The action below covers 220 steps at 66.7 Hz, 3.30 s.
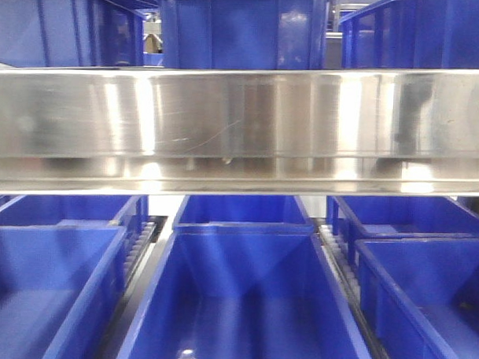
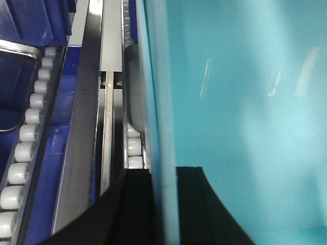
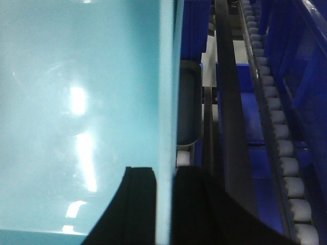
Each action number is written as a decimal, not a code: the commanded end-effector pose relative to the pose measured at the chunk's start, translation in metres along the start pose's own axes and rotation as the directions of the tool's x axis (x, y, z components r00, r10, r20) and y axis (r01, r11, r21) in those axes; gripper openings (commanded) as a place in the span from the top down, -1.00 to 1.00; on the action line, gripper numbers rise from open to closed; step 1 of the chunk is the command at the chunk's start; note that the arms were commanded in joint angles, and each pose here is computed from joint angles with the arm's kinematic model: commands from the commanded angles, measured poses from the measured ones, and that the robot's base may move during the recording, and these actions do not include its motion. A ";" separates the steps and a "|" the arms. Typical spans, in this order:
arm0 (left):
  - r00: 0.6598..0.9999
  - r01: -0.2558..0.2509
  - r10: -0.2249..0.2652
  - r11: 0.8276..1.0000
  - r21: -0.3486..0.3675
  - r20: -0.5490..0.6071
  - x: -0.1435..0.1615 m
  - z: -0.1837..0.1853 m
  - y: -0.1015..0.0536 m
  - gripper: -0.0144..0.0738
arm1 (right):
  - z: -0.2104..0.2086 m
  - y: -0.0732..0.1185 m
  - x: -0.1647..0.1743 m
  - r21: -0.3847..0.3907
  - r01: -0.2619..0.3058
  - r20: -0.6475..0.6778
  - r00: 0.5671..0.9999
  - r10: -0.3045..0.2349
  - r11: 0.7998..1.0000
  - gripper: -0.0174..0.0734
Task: Move two blue bins to right shelf middle
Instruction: 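Pull the held teal bin back toward the robot, clear of the shelf, then drive the base away from the shelf, holding the teal bin in both grippers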
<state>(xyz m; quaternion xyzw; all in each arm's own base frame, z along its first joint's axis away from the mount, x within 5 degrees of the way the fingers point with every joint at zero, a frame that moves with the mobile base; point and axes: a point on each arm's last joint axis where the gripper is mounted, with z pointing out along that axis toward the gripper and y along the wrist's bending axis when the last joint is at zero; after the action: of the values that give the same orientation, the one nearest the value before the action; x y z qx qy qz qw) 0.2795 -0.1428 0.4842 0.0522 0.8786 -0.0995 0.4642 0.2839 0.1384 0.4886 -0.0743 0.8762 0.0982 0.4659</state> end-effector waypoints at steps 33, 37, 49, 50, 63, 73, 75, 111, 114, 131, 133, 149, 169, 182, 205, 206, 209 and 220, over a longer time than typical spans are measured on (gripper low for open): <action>0.973 -0.011 -0.018 0.992 0.124 0.230 -0.023 -0.009 -0.012 0.92 | -0.017 0.006 -0.015 -0.085 -0.001 0.150 0.989 0.013 0.996 0.98; 0.973 -0.011 -0.018 0.992 0.124 0.230 -0.023 -0.009 -0.012 0.92 | -0.017 0.006 -0.015 -0.085 -0.001 0.150 0.989 0.013 0.996 0.98; 0.973 -0.011 -0.018 0.992 0.124 0.230 -0.023 -0.009 -0.012 0.92 | -0.017 0.006 -0.015 -0.085 -0.001 0.150 0.989 0.013 0.996 0.98; 0.973 -0.012 -0.017 0.992 0.122 0.230 -0.023 -0.009 -0.012 0.92 | -0.017 0.006 -0.015 -0.085 -0.001 0.150 0.989 0.013 0.996 0.98; 0.973 -0.013 -0.015 0.993 0.119 0.232 -0.023 -0.009 -0.011 0.92 | -0.017 0.006 -0.015 -0.085 -0.001 0.150 0.989 0.013 0.996 0.98; 0.972 -0.015 -0.013 0.993 0.117 0.233 -0.023 -0.009 -0.011 0.92 | -0.017 0.006 -0.015 -0.085 -0.001 0.150 0.989 0.013 0.996 0.98; 0.972 -0.015 -0.013 0.993 0.117 0.233 -0.023 -0.009 -0.011 0.92 | -0.017 0.006 -0.015 -0.085 -0.001 0.150 0.989 0.013 0.996 0.98; 0.972 -0.015 -0.013 0.993 0.117 0.233 -0.023 -0.009 -0.011 0.92 | -0.017 0.006 -0.015 -0.085 -0.001 0.150 0.989 0.013 0.996 0.98; 0.972 -0.015 -0.013 0.993 0.117 0.233 -0.023 -0.009 -0.011 0.92 | -0.017 0.006 -0.015 -0.085 -0.001 0.150 0.989 0.013 0.996 0.98; 0.972 -0.015 -0.013 0.993 0.117 0.233 -0.023 -0.009 -0.011 0.92 | -0.017 0.006 -0.015 -0.085 -0.001 0.150 0.989 0.013 0.996 0.98; 0.972 -0.015 -0.013 0.993 0.117 0.233 -0.023 -0.009 -0.011 0.92 | -0.017 0.006 -0.015 -0.085 -0.001 0.150 0.989 0.013 0.996 0.98; 0.972 -0.015 -0.013 0.993 0.117 0.233 -0.023 -0.009 -0.011 0.92 | -0.017 0.006 -0.015 -0.085 -0.001 0.150 0.989 0.013 0.996 0.98; 0.972 -0.015 -0.013 0.993 0.117 0.233 -0.023 -0.009 -0.011 0.92 | -0.017 0.006 -0.015 -0.085 -0.001 0.150 0.989 0.013 0.996 0.98; 0.972 -0.015 -0.013 0.993 0.117 0.233 -0.023 -0.009 -0.011 0.92 | -0.017 0.006 -0.015 -0.085 -0.001 0.150 0.989 0.013 0.996 0.98; 0.972 -0.015 -0.013 0.993 0.117 0.233 -0.023 -0.009 -0.011 0.92 | -0.017 0.006 -0.015 -0.085 -0.001 0.150 0.989 0.013 0.996 0.98; 0.972 -0.015 -0.013 0.993 0.117 0.233 -0.023 -0.009 -0.011 0.92 | -0.017 0.006 -0.015 -0.085 -0.001 0.150 0.989 0.013 0.996 0.98; 0.972 -0.015 -0.013 0.993 0.117 0.233 -0.023 -0.009 -0.011 0.92 | -0.017 0.006 -0.015 -0.085 -0.001 0.150 0.989 0.013 0.996 0.98; 0.972 -0.015 -0.013 0.993 0.117 0.233 -0.023 -0.009 -0.011 0.92 | -0.017 0.006 -0.015 -0.085 -0.001 0.150 0.989 0.013 0.996 0.98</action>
<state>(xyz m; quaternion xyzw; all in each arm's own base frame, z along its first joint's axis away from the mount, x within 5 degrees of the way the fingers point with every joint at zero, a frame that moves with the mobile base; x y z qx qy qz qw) 0.2876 -0.1470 0.4901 0.0644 0.8514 -0.1060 0.5097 0.2846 0.1360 0.4917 -0.0741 0.8693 0.0907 0.4803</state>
